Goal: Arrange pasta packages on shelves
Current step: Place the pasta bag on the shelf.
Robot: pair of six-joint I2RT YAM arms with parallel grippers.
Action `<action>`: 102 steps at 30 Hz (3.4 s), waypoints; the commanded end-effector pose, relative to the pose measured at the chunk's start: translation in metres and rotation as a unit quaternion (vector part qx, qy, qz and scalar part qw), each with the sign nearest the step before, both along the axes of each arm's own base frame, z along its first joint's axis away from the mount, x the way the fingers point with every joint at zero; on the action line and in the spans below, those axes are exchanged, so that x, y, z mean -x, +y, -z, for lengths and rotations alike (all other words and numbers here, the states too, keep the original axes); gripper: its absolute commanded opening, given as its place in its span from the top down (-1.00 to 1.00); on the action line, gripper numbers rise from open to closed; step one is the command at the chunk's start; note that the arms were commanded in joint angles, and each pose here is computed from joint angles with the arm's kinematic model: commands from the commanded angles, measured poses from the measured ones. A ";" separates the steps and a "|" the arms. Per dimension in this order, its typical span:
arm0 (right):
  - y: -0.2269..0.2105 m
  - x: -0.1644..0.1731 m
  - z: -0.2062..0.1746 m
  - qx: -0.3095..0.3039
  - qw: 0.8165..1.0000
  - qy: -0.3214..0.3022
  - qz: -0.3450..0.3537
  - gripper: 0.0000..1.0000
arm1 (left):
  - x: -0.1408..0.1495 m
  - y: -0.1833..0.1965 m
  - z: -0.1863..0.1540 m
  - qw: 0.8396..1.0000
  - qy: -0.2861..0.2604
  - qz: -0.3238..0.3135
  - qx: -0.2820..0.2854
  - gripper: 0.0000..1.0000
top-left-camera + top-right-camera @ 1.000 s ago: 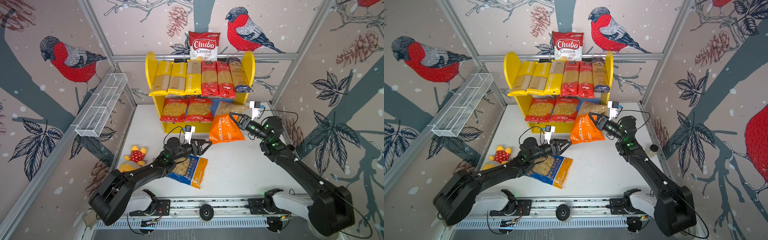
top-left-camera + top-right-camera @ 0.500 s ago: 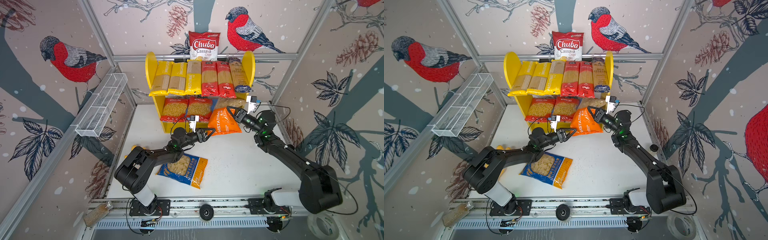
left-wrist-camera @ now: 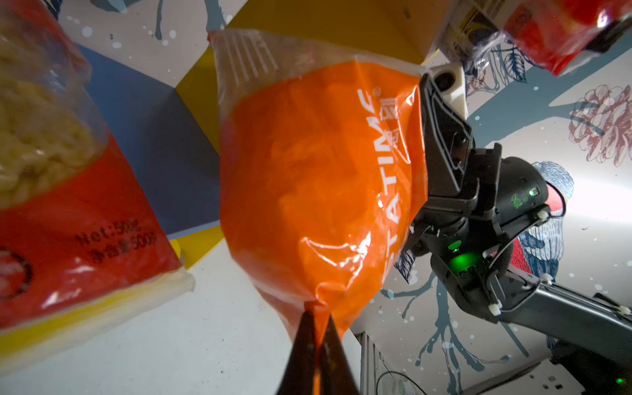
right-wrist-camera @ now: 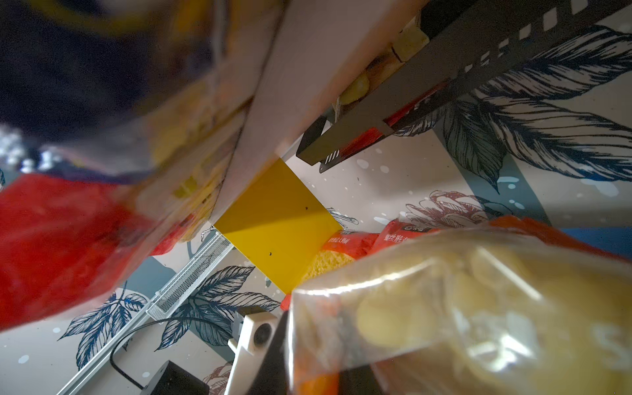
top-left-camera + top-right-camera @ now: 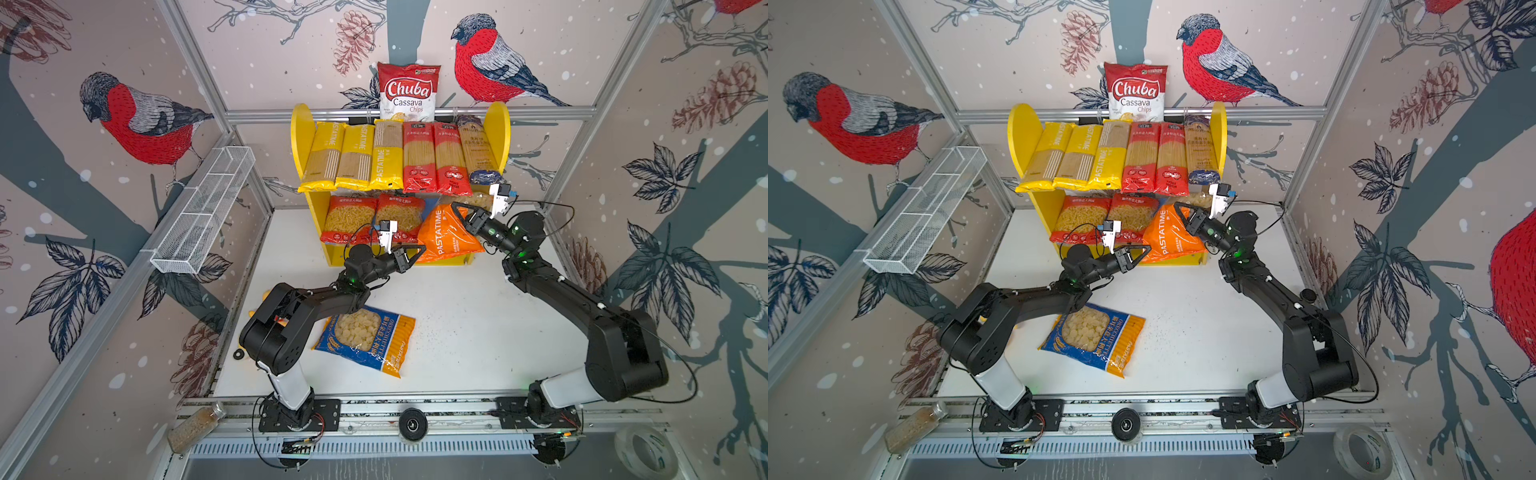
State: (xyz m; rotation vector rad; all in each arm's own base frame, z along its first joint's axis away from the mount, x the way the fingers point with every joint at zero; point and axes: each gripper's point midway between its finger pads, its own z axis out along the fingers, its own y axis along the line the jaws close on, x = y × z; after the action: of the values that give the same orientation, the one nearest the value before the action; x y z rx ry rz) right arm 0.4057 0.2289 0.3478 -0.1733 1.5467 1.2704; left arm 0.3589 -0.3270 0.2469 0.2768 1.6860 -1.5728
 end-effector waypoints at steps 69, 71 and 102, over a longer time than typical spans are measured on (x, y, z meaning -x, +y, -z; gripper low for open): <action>-0.014 0.042 0.103 -0.226 0.949 0.218 0.036 -0.97 | -0.004 -0.047 -0.036 1.000 -0.007 -0.006 -0.001 1.00; -0.015 0.041 0.105 -0.246 0.943 0.222 0.038 -0.96 | -0.003 -0.047 -0.035 1.000 -0.005 -0.005 0.002 1.00; -0.019 0.000 0.009 -0.319 0.947 0.008 0.018 0.70 | 0.001 -0.054 -0.048 0.998 -0.052 0.014 -0.029 1.00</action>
State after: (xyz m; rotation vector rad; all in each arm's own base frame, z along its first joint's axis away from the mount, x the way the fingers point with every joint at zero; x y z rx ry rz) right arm 0.4175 0.2225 0.2856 0.4222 1.3163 1.7001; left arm 0.3757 -0.3696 0.2949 0.2420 1.6659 -1.4711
